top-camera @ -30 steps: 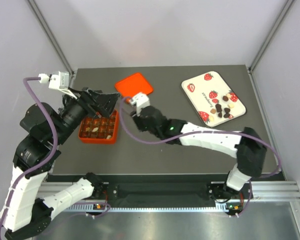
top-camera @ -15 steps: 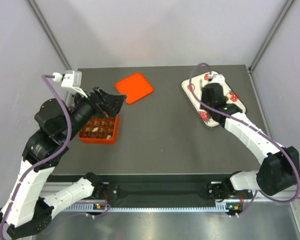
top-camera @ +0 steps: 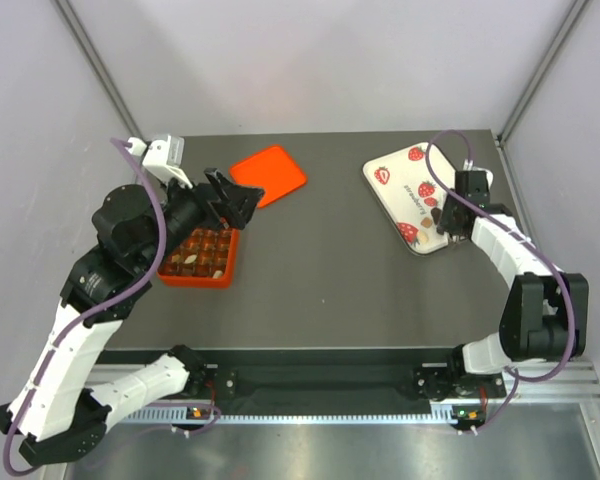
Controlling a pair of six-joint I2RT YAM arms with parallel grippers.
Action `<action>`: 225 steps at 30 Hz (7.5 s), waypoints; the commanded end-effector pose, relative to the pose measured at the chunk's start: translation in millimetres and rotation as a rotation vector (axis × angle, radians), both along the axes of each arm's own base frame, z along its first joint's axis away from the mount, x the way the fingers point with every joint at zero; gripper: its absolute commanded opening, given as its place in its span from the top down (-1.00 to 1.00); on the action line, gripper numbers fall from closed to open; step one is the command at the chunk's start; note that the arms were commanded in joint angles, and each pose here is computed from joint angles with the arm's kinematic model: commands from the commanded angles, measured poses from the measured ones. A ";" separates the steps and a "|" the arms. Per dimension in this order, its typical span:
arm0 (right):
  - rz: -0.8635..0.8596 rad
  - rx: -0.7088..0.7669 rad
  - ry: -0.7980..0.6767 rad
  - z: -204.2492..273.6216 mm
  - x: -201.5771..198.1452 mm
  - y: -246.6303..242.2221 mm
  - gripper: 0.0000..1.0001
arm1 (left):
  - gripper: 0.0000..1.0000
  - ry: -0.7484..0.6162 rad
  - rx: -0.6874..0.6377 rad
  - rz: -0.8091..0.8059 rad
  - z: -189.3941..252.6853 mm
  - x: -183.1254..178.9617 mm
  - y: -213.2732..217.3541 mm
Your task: Pack the chocolate
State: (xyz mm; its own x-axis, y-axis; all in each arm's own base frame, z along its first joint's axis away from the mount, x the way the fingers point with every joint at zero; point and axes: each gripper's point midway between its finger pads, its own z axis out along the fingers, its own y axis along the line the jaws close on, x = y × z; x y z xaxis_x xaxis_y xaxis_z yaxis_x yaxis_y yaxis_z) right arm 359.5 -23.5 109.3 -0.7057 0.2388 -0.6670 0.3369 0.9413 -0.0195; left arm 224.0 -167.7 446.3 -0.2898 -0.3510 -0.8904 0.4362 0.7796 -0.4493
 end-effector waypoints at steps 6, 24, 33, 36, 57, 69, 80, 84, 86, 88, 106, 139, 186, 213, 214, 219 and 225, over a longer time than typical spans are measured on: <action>0.022 0.046 -0.056 11.2 34.6 3.2 0.14 | -0.98 -0.050 -0.017 -0.006 11.6 5.0 -3.6; 0.037 0.046 -0.046 -0.4 47.7 4.4 0.21 | -0.98 -0.051 -0.015 0.008 11.4 6.2 -1.5; 0.049 0.036 -0.078 10.6 49.7 3.4 0.27 | -0.98 -0.054 -0.017 0.012 11.9 6.1 -0.4; 0.059 0.045 -0.098 18.2 49.3 6.2 0.28 | -0.98 -0.052 -0.013 0.014 11.4 6.0 0.1; 0.107 0.065 -0.159 43.3 43.5 22.1 0.49 | -0.98 -0.056 -0.015 0.014 14.7 4.3 1.4; 0.221 0.105 -0.237 76.4 31.8 68.9 0.49 | -0.98 -0.073 -0.026 0.005 25.0 3.6 -0.1; 0.573 0.304 -0.309 98.5 -0.5 263.5 0.48 | -0.98 -0.129 -0.048 0.016 52.7 -4.7 8.8; 0.736 0.382 -0.335 107.2 -25.6 352.0 0.48 | -0.98 -0.149 -0.063 0.015 62.7 -9.9 12.3; 0.784 0.391 -0.310 95.9 -32.4 380.4 0.48 | -0.98 -0.160 -0.071 0.015 67.5 -12.3 14.0; 0.852 0.406 -0.307 95.4 -45.2 415.9 0.48 | -0.98 -0.169 -0.076 0.020 70.8 -14.6 16.6; 1.174 0.414 -0.276 72.2 -133.0 548.9 0.46 | -0.98 -0.196 -0.070 0.059 74.1 -24.8 33.2; 0.980 0.109 -0.514 141.4 -83.5 463.1 0.24 | -0.98 -0.173 -0.059 0.049 68.4 -17.3 25.6; -0.112 0.050 -0.031 18.4 -9.8 -17.7 0.16 | -0.98 -0.054 -0.001 0.030 5.3 12.9 -0.7; -0.174 -0.055 -0.067 46.3 -16.5 -54.2 0.18 | -0.98 -0.046 0.000 0.016 1.3 17.7 -7.2; -0.170 -0.043 -0.064 44.3 -16.7 -54.1 0.19 | -0.98 -0.047 0.002 0.015 1.2 17.5 -7.4; -0.157 0.005 -0.034 27.3 -16.7 -52.6 0.19 | -0.98 -0.044 0.000 0.015 0.2 18.8 -8.4; -0.129 0.044 -0.030 18.7 -14.1 -44.5 0.18 | -0.98 -0.042 0.000 0.015 -1.2 19.1 -8.7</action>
